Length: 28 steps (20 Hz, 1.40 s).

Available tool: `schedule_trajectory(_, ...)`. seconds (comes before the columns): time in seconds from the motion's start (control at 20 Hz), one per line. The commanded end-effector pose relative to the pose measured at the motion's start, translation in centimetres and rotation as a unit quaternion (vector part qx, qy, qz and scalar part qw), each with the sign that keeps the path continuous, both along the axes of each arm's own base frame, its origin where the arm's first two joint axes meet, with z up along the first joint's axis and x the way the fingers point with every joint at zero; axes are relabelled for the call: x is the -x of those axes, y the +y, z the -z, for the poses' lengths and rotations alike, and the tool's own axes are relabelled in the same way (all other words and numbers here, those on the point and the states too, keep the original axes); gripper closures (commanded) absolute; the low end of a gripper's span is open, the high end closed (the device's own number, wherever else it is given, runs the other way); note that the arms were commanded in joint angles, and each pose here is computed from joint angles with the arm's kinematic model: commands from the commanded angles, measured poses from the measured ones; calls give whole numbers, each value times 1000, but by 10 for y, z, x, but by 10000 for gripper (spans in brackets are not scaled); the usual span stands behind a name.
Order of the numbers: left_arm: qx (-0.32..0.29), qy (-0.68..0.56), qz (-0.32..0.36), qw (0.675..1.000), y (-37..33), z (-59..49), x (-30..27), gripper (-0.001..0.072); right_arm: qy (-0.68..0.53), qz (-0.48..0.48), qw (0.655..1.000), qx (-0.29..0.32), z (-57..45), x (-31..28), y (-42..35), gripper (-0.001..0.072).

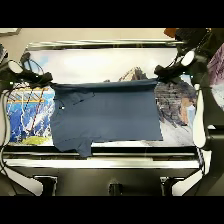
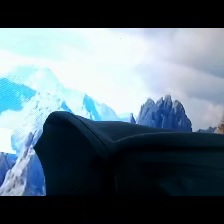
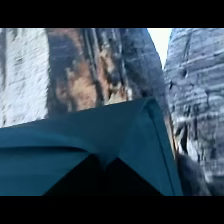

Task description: Fold the clothes and pants, and hang the long-sleeved shirts on hangers.

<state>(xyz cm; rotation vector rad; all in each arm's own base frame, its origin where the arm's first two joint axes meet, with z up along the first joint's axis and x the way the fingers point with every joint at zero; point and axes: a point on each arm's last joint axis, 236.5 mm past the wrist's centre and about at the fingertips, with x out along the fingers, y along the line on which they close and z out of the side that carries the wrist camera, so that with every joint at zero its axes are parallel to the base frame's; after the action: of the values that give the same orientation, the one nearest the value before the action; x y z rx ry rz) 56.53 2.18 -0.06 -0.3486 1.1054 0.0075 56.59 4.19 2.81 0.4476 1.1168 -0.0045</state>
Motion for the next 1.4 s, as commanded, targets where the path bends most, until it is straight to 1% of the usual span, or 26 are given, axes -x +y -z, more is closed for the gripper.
schedule_trajectory(0.0,-11,-7,3,1000,0,31,-27,696,-15,26,1000,-1,36,-27,-6,686)
schedule_trajectory(0.1,-9,9,9,1000,-2,28,-19,697,-2,27,1000,14,40,-21,-12,686)
schedule_trajectory(0.3,0,125,40,991,-10,38,35,696,79,9,996,28,55,15,-15,686)
schedule_trajectory(0.45,-15,202,52,978,-4,44,72,696,147,-4,988,39,64,47,-18,685)
schedule_trajectory(0.65,-10,241,62,969,-8,45,91,696,188,-28,980,53,68,69,-21,685)
schedule_trajectory(1.1,2,336,47,941,-10,63,136,696,221,-34,973,52,82,79,-20,685)
schedule_trajectory(1.25,-9,362,50,931,-11,79,150,695,240,-36,969,50,92,85,-20,685)
schedule_trajectory(1.35,-18,360,54,931,-14,86,150,695,261,-39,963,49,98,94,-19,684)
